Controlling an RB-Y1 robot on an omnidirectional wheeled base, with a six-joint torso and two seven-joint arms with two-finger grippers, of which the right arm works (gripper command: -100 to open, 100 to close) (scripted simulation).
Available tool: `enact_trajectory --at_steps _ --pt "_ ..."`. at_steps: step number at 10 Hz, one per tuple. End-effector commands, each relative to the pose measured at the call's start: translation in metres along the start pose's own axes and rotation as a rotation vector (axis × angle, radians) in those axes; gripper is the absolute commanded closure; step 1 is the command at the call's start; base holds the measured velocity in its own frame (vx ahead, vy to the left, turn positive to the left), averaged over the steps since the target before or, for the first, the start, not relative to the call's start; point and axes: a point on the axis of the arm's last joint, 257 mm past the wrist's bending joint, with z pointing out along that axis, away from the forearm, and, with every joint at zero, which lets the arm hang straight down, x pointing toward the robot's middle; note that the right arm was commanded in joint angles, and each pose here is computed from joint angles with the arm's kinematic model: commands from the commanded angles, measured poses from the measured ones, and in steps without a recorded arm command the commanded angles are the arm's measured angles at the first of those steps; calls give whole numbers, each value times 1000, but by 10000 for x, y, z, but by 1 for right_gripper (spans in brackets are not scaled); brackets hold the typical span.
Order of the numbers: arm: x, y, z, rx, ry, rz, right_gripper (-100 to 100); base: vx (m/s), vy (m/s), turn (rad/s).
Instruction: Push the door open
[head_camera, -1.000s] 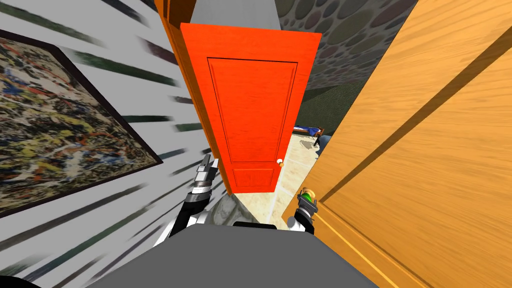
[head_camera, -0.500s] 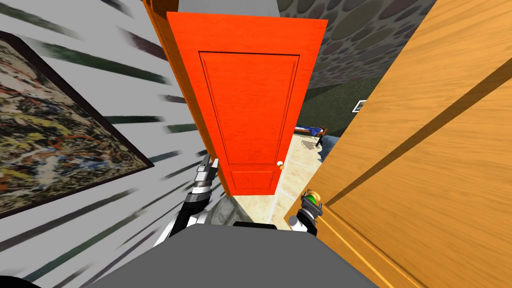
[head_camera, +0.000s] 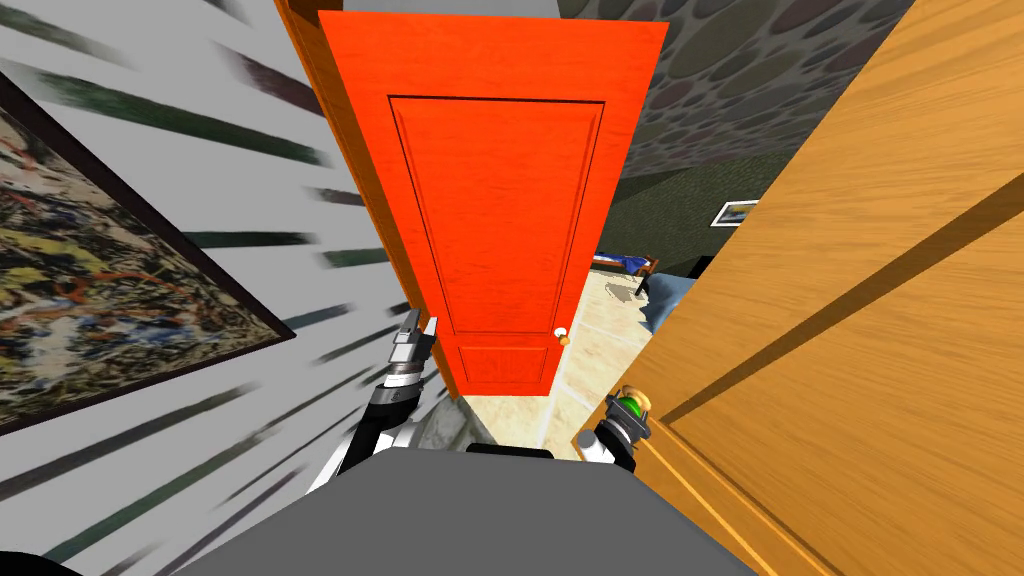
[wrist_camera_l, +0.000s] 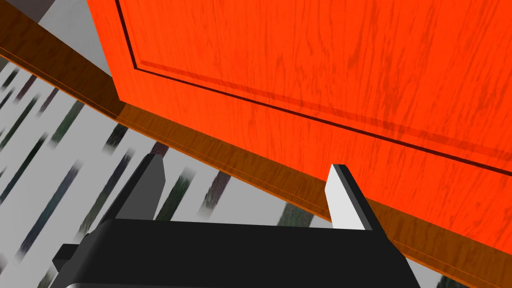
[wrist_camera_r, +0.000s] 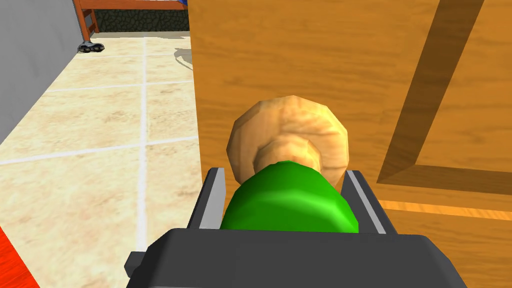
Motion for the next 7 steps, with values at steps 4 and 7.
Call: enact_trajectory --at_steps 4,7 --pt "-38 315 32 -119 -13 10 100 114 -53 25" --pt "-101 339 -12 -139 -32 15 100 127 -66 0"
